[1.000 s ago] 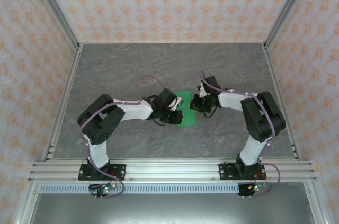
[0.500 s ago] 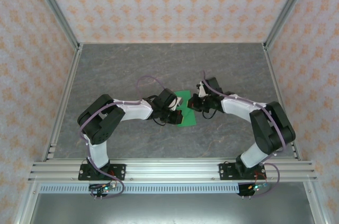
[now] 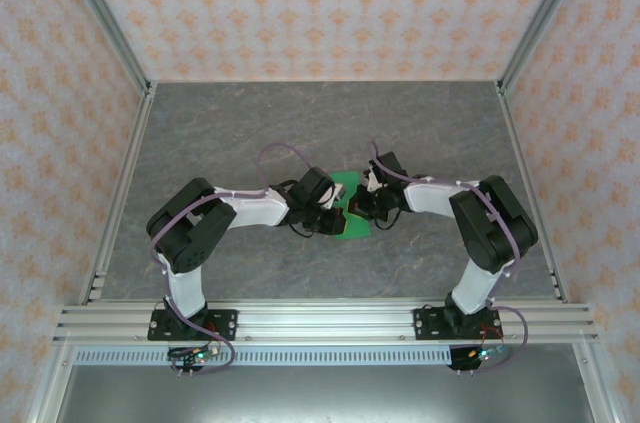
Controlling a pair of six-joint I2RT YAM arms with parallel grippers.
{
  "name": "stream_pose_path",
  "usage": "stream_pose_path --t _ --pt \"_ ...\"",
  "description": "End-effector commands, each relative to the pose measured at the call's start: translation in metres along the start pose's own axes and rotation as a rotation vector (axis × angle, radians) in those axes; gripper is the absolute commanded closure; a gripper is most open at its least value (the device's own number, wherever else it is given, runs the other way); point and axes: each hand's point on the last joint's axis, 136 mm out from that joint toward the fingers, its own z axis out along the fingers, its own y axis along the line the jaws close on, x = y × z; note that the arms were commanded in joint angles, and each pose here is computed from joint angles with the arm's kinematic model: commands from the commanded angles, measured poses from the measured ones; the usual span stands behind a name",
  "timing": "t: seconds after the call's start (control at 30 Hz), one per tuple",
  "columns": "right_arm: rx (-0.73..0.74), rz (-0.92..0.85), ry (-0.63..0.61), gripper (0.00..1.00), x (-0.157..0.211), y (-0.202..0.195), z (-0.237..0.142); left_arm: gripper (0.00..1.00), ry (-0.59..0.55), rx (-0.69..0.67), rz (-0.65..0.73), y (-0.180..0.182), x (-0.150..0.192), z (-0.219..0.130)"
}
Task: Fold a paper plane with a square sheet of paper (fold left side to right side)
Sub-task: Fold the triangle a second time at the center of the table.
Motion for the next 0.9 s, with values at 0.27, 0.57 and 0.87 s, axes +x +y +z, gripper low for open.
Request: stream_pose_path --t 0.27,0.57,0.87 --pt "0.107 0.01 0.028 1.0 0.006 -0.024 0.008 0.92 -0.006 0.148 0.034 -0.046 -0.011 -0.019" --pt "0.134 0.005 0.038 1.0 0.008 -0.029 0.008 0.92 0.047 0.102 0.007 -0.025 0.005 -0.003" --pt "0.151 0.001 0.045 0.99 0.008 -0.031 0.007 0.93 0.078 0.059 -0.004 -0.011 0.019 0.0"
